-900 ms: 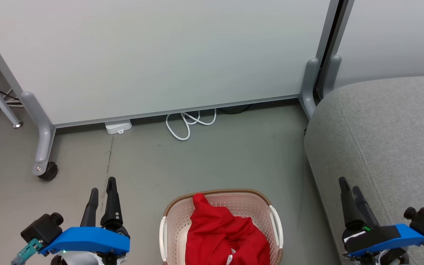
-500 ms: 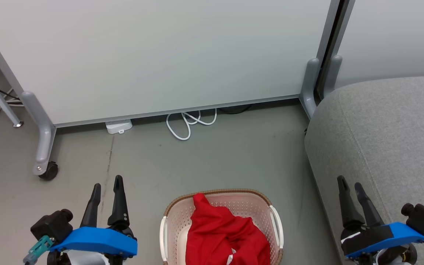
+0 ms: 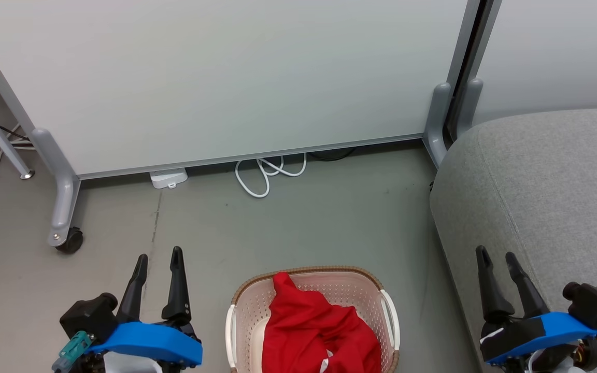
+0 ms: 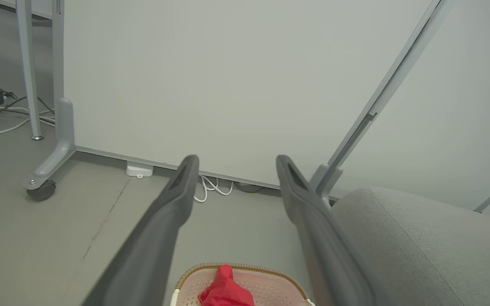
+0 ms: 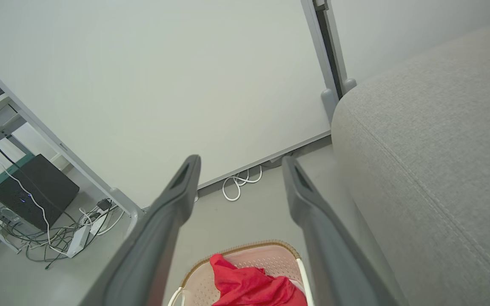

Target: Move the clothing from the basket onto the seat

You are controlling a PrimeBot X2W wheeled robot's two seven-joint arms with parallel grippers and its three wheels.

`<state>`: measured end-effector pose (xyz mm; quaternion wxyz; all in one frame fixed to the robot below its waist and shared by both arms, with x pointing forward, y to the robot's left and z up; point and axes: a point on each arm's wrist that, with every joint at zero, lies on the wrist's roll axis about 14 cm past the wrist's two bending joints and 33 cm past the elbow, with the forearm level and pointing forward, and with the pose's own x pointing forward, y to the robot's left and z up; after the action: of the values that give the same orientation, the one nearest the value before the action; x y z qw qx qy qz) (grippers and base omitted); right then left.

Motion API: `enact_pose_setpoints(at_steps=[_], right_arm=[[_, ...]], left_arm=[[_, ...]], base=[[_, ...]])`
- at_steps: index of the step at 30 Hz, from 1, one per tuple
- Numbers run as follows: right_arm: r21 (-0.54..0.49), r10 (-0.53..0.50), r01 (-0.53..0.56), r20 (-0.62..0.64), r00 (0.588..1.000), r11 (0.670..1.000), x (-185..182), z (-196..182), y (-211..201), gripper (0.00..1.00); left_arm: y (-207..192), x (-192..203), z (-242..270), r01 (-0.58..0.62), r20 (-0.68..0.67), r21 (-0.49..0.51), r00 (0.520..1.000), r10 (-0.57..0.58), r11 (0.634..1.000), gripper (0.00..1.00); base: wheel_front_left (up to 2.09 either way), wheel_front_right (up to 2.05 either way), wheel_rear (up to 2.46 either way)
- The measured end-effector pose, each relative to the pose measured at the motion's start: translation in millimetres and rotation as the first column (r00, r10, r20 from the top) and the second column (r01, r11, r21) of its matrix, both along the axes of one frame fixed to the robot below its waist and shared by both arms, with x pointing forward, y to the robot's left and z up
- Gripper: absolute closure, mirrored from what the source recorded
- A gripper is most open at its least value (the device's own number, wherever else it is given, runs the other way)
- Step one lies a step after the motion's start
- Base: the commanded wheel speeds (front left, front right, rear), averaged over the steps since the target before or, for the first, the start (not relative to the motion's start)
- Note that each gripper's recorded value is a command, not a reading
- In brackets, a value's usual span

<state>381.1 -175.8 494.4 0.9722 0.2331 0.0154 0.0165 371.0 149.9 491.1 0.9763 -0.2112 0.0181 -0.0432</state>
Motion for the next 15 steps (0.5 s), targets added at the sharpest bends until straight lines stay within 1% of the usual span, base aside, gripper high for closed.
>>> enact_pose_setpoints(at_steps=[15], right_arm=[[-0.138, 0.003, -0.002, 0.010, 1.000, 0.990, -0.5, 1.3, -3.8, 0.00]], left_arm=[[-5.7, -0.7, 4.8, 0.024, 0.044, 0.116, 0.999, -0.029, 0.993, 0.00]], base=[[0.00, 0.00, 0.00]])
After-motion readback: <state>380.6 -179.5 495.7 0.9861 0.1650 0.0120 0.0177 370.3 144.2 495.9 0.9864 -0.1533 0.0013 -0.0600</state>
